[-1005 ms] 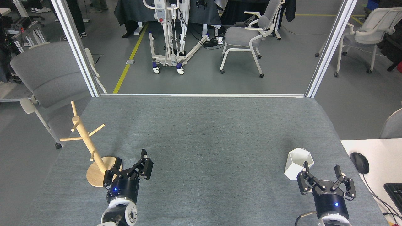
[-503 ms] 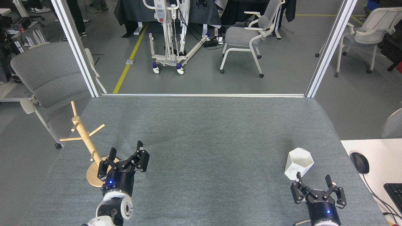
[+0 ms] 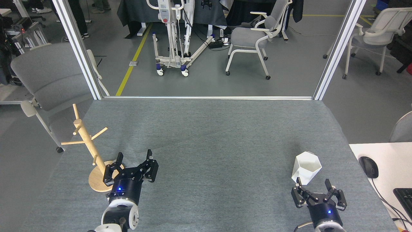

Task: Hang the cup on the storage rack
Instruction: 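Close the right gripper on the white cup's rim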

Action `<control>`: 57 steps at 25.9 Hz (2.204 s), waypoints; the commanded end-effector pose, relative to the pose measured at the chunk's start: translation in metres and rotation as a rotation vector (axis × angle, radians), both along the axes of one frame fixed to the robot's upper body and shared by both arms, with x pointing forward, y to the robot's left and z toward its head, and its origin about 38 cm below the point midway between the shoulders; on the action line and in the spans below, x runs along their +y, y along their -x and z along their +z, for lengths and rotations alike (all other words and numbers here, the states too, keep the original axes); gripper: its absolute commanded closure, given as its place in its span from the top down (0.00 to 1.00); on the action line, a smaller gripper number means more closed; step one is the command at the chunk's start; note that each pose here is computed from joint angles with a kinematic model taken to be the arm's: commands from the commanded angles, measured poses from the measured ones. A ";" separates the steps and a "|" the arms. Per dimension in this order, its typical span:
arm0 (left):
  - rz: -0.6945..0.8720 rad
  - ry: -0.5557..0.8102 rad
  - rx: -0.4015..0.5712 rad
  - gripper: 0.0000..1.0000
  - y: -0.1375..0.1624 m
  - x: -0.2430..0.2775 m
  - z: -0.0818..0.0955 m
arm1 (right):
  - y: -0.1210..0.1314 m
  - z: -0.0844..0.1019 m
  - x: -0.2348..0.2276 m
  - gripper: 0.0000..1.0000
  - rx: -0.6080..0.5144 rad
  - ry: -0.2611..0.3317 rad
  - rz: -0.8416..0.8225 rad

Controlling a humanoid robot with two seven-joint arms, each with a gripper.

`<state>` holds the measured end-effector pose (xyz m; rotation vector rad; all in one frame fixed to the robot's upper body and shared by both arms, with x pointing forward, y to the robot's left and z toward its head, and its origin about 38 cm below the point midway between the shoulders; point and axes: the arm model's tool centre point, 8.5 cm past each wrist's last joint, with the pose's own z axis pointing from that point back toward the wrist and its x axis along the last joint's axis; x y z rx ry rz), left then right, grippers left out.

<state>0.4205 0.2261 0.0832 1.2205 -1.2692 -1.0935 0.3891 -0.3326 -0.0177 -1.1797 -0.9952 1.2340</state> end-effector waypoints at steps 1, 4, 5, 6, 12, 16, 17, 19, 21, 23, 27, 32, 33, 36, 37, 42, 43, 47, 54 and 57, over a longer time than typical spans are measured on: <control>-0.018 -0.050 -0.004 0.99 0.000 -0.010 0.002 | -0.001 0.000 -0.001 1.00 0.003 0.000 -0.001; -0.026 -0.052 0.004 0.99 0.002 -0.012 -0.002 | -0.007 0.005 -0.001 1.00 -0.009 -0.001 -0.002; -0.027 -0.049 0.008 0.99 0.003 -0.012 -0.003 | -0.009 0.005 -0.001 0.99 -0.008 -0.002 -0.003; -0.026 -0.041 0.007 0.99 0.003 -0.013 -0.002 | -0.008 0.002 -0.001 1.00 0.003 -0.004 -0.003; -0.027 -0.043 -0.001 0.99 0.002 -0.012 0.000 | -0.024 0.004 -0.002 1.00 0.010 -0.014 -0.011; -0.035 -0.060 -0.001 0.99 0.003 -0.009 -0.001 | -0.032 0.008 -0.004 1.00 0.006 -0.015 -0.015; -0.034 -0.060 -0.001 0.99 0.003 -0.009 -0.001 | -0.034 0.009 -0.007 0.99 0.007 -0.010 -0.017; -0.034 -0.060 0.000 0.99 0.003 -0.009 -0.001 | -0.042 0.012 -0.010 1.00 0.008 -0.012 -0.021; -0.035 -0.060 0.008 0.99 0.003 -0.009 -0.004 | -0.047 0.012 -0.010 0.99 0.015 -0.016 -0.025; -0.035 -0.060 0.011 0.99 0.003 -0.009 -0.005 | -0.051 0.014 -0.010 1.00 0.016 -0.019 -0.027; -0.038 -0.061 0.017 0.99 0.004 -0.010 -0.007 | -0.054 0.014 -0.010 1.00 0.017 -0.021 -0.028; -0.037 -0.063 0.015 0.99 0.003 -0.009 -0.006 | -0.062 0.013 -0.005 1.00 0.035 -0.032 -0.026; -0.037 -0.063 0.015 0.99 0.003 -0.009 -0.006 | -0.065 0.013 -0.004 1.00 0.039 -0.036 -0.027; -0.039 -0.063 0.019 0.99 0.002 -0.010 -0.006 | -0.073 0.015 0.000 1.00 0.047 -0.035 -0.020; -0.039 -0.063 0.017 0.99 0.002 -0.010 -0.006 | -0.075 0.016 0.001 1.00 0.048 -0.031 -0.023; -0.039 -0.063 0.020 0.99 0.001 -0.010 -0.007 | -0.075 0.013 0.003 1.00 0.057 -0.030 -0.030; -0.041 -0.063 0.020 0.99 0.001 -0.011 -0.007 | -0.075 0.013 0.002 1.00 0.057 -0.028 -0.031; -0.054 -0.065 0.018 0.99 0.001 -0.014 -0.007 | -0.074 0.012 0.003 0.99 0.059 -0.029 -0.032; -0.056 -0.065 0.021 0.99 0.002 -0.015 -0.008 | -0.075 0.015 0.000 0.61 0.051 -0.021 -0.039; -0.057 -0.065 0.023 0.99 0.003 -0.015 -0.008 | -0.076 0.019 -0.001 0.38 0.040 -0.012 -0.038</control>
